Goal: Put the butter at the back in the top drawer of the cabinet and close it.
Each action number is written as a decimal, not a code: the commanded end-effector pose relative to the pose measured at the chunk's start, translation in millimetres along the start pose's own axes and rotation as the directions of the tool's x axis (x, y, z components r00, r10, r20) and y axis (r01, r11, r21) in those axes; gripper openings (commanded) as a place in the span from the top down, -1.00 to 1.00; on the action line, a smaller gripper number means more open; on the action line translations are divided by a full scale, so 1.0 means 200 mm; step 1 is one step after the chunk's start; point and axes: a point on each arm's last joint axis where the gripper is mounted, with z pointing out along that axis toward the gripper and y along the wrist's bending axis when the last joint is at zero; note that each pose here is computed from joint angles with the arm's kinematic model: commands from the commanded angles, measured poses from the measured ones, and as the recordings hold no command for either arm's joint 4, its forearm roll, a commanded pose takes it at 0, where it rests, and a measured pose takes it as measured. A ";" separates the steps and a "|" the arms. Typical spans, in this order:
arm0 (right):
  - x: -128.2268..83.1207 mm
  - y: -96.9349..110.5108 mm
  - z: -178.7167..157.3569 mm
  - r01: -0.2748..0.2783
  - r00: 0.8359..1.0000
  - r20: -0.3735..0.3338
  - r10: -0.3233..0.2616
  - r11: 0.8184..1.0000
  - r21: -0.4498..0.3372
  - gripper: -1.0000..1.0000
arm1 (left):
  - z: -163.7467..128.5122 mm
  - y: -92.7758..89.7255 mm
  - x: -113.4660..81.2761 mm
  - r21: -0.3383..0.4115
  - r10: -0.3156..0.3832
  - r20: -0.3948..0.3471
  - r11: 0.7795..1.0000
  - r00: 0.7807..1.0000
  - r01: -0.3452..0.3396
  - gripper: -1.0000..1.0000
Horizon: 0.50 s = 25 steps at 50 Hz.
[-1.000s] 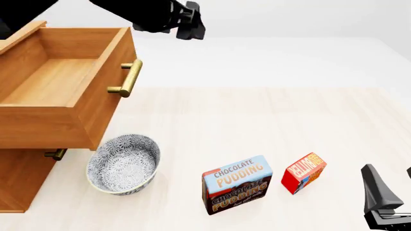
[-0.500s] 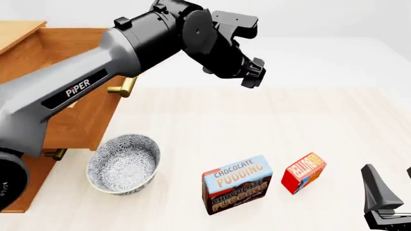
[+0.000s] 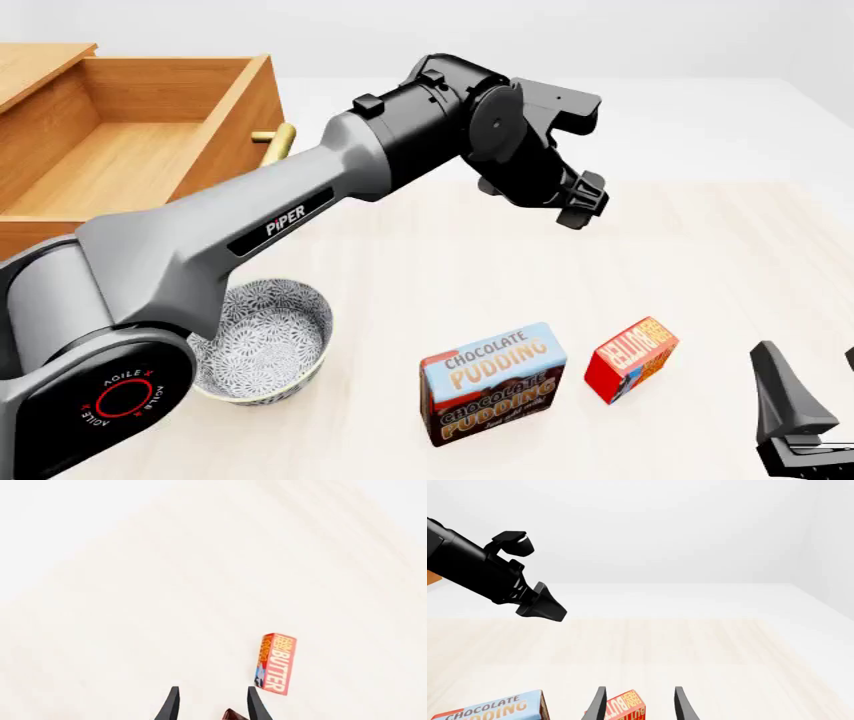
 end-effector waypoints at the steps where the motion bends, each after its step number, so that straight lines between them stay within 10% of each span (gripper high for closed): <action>1: 0.00 0.00 0.00 0.000 1.000 0.000 0.000 1.000 0.000 -1.00 | 0.09 -0.06 0.02 0.015 0.004 -0.024 1.000 1.000 -0.004 -1.00; 25: 0.00 0.00 0.00 0.000 1.000 0.000 0.000 1.000 0.000 -1.00 | 0.24 -0.18 0.07 0.037 0.011 -0.070 0.999 0.997 -0.009 -1.00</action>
